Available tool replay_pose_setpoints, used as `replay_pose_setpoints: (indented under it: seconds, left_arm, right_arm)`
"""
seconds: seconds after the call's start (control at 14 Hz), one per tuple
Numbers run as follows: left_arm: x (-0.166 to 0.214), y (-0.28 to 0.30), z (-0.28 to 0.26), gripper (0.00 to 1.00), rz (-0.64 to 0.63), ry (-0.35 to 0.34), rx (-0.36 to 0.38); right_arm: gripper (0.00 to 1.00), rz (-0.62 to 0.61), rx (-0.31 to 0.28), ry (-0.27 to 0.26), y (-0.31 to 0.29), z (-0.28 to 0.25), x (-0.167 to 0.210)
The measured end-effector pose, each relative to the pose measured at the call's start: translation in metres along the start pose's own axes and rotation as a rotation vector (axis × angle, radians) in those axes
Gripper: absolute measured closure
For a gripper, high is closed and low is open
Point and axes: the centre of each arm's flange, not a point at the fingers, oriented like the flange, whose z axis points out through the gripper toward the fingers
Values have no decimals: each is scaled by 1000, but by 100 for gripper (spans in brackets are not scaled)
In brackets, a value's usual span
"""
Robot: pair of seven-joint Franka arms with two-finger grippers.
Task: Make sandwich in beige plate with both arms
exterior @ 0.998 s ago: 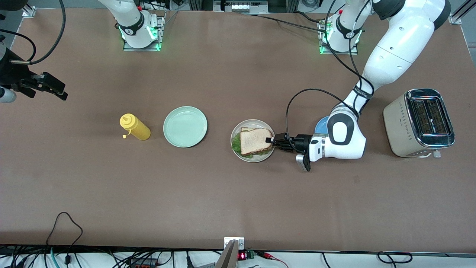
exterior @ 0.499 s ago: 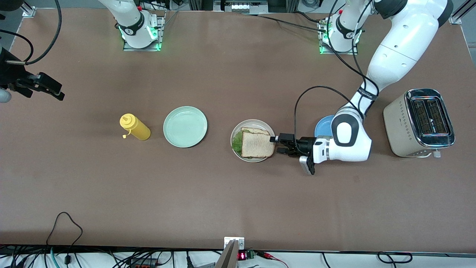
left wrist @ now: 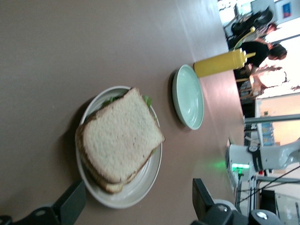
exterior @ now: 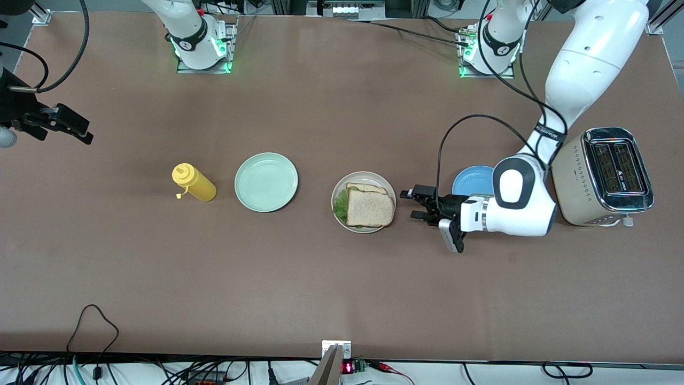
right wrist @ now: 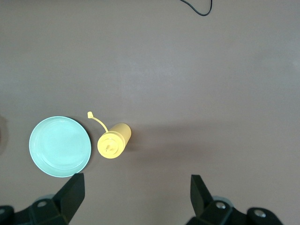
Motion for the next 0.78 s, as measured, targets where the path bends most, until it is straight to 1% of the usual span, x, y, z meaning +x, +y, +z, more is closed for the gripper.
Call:
replay_pose_setpoints:
  seconds: [0.21,0.29,0.43,0.57,0.64,0.78]
  left_arm:
    - [-4,26,-44,0,-54,-105,84]
    - [-6,37,-60,0,-78,-147,123]
    - [-9,57,-90,0,-114,-242,237]
    - [-13,73,-118,0,-137,-340,381]
    - [-14,81,-132,0,-143,-380,446]
    - [-17,104,-160,0,-170,-442,546]
  right_arm:
    - [0,0,0,4,0,-2,0]
    - [0,-1,0,4,0,-2,0]
    - [0,-2,1,6,-1,-3,-1]
    - [0,-14,1,14,-1,-7,-1]
    - [0,-23,2,21,-1,-10,-1]
    - [0,-32,2,27,-2,-14,-1]
